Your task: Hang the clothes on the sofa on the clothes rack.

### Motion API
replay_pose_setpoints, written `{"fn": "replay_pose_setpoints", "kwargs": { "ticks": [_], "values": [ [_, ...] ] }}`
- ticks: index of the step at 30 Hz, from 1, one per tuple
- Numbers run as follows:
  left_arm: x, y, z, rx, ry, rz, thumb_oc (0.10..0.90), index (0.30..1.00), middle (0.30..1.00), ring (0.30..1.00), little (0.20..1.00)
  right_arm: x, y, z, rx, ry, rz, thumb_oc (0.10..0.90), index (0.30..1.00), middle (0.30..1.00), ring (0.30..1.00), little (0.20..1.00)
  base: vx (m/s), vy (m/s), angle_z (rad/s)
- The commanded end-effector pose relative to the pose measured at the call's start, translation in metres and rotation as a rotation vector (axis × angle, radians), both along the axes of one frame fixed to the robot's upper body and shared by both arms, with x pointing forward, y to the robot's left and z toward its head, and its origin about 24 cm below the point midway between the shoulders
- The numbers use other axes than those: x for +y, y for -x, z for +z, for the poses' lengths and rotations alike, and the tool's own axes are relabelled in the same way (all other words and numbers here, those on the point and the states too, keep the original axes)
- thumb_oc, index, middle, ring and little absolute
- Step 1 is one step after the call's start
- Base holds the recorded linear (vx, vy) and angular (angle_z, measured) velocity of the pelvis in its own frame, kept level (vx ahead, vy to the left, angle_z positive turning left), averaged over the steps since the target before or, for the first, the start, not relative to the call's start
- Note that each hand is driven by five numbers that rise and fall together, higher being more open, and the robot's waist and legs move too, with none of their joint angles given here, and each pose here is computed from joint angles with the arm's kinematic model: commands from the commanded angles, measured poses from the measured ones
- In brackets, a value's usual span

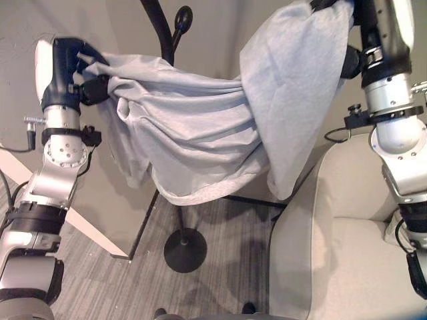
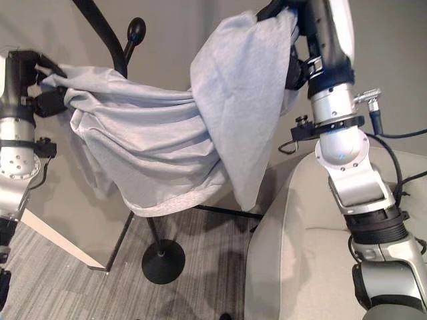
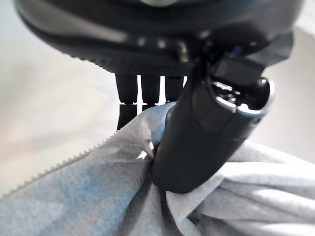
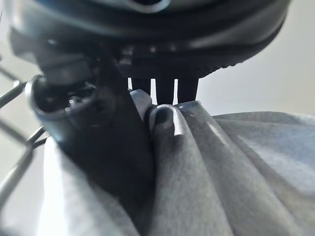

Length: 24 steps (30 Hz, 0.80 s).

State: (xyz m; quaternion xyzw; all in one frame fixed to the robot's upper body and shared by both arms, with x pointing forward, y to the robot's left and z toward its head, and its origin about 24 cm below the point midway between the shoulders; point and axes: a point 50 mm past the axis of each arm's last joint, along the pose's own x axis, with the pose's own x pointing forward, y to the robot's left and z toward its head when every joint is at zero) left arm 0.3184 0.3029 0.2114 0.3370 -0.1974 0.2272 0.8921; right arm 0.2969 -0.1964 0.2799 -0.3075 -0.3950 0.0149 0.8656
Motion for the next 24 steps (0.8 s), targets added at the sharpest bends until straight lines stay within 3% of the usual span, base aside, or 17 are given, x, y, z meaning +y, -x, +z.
{"fn": "replay_pose_setpoints", "kwargs": {
  "ticks": [1,7,17,18,19,21,24],
  "values": [
    [0.016,0.011,0.049,-0.198,-0.067,0.067,0.4,0.3,0.3,0.3,0.3,-0.001,0.022,0.041,-0.219,-0.096,0.092,0.4,0.3,0.3,0.3,0.3,0.04,0.042,-0.11],
    [0.032,0.023,-0.013,-0.049,0.054,0.129,0.4,0.3,0.3,0.3,0.3,-0.001,0.023,0.01,-0.135,-0.13,0.097,0.4,0.3,0.3,0.3,0.3,0.04,0.047,-0.03],
    [0.017,0.031,-0.069,0.091,0.162,0.085,0.4,0.3,0.3,0.3,0.3,-0.023,0.021,-0.066,0.132,-0.249,-0.012,0.4,0.3,0.3,0.3,0.3,0.01,0.035,0.02],
    [0.015,0.031,-0.072,0.1,0.174,0.075,0.4,0.3,0.3,0.3,0.3,-0.025,0.021,-0.075,0.168,-0.253,-0.027,0.532,0.498,0.498,0.498,0.498,0.0,0.0,0.0],
    [0.012,0.031,-0.075,0.107,0.184,0.059,0.525,0.488,0.488,0.488,0.488,-0.027,0.021,-0.085,0.202,-0.272,-0.037,0.8,0.9,0.9,0.9,0.9,0.0,0.0,0.0],
    [0.006,0.032,-0.082,0.12,0.211,0.034,0.8,0.9,0.9,0.9,0.9,-0.028,0.021,-0.104,0.274,-0.311,-0.047,0.8,0.9,0.9,0.9,0.9,0.0,0.0,0.0],
    [-0.004,0.034,-0.094,0.143,0.291,-0.026,0.8,0.9,0.9,0.9,0.9,-0.032,0.026,-0.137,0.393,-0.325,-0.093,0.8,0.9,0.9,0.9,0.9,0.0,0.0,0.0]
  ]
}}
